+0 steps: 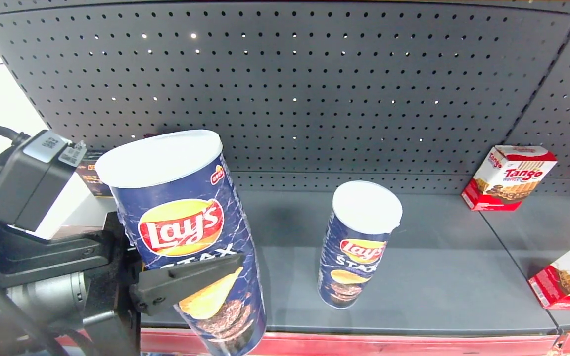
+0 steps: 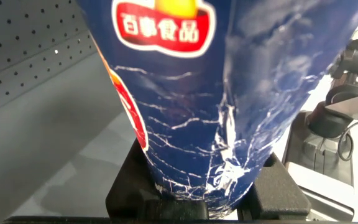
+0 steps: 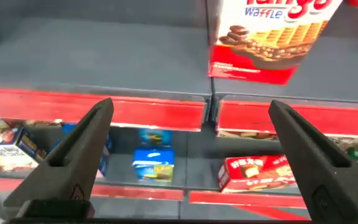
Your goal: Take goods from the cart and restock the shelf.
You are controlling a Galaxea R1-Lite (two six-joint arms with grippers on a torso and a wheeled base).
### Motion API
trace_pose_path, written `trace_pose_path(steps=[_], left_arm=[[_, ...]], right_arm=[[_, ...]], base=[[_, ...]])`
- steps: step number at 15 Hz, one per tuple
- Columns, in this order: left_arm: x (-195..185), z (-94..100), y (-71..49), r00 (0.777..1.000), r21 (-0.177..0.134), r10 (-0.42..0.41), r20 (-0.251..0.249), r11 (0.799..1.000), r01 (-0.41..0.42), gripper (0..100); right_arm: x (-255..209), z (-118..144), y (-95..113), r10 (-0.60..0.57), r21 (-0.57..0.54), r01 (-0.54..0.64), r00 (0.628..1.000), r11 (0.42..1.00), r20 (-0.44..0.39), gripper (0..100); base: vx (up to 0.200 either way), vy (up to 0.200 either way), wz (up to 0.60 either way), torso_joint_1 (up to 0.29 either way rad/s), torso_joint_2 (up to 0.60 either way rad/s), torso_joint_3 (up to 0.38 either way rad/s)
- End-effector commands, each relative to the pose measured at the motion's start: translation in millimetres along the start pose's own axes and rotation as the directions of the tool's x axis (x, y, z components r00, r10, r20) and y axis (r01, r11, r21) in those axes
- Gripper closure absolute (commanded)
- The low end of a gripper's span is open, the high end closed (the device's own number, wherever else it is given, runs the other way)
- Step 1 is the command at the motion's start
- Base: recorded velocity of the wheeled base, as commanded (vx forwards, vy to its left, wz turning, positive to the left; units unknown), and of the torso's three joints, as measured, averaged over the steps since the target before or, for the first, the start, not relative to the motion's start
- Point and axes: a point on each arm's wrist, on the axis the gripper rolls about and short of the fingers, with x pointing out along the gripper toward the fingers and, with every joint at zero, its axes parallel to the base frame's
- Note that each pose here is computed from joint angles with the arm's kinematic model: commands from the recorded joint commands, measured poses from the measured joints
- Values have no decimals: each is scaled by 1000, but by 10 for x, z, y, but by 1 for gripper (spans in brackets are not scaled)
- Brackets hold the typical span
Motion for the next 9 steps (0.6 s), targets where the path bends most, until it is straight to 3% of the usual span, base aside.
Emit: trace_pose_path(steps=[1, 2, 3, 5, 9], left_arm=[[0, 8, -1, 1000, 0, -1, 3, 1000, 1, 100], [0, 18, 3, 1000, 2, 4, 7, 1000, -4, 100], [1, 30, 4, 1000, 3, 4, 9, 1000, -4, 100], [1, 30, 3, 1000, 3, 2, 9, 1000, -2, 100], [2, 15, 0, 1000, 3, -2, 1, 1000, 2, 100]], right_arm=[[6, -6, -5, -18, 18, 18, 1000, 1000, -9, 0], [-2, -40, -55, -245, 73, 249, 968, 966, -50, 0], [-3, -71, -56, -260, 90, 267, 962, 960, -83, 0], [-1, -67, -48, -220, 35, 223, 972, 974, -78, 0], [-1, -67, -48, -221, 38, 225, 972, 974, -78, 0]], base=[[0, 0, 0, 0, 0, 0], [0, 0, 0, 0, 0, 0], [0, 0, 0, 0, 0, 0], [0, 0, 0, 0, 0, 0], [0, 0, 0, 0, 0, 0]])
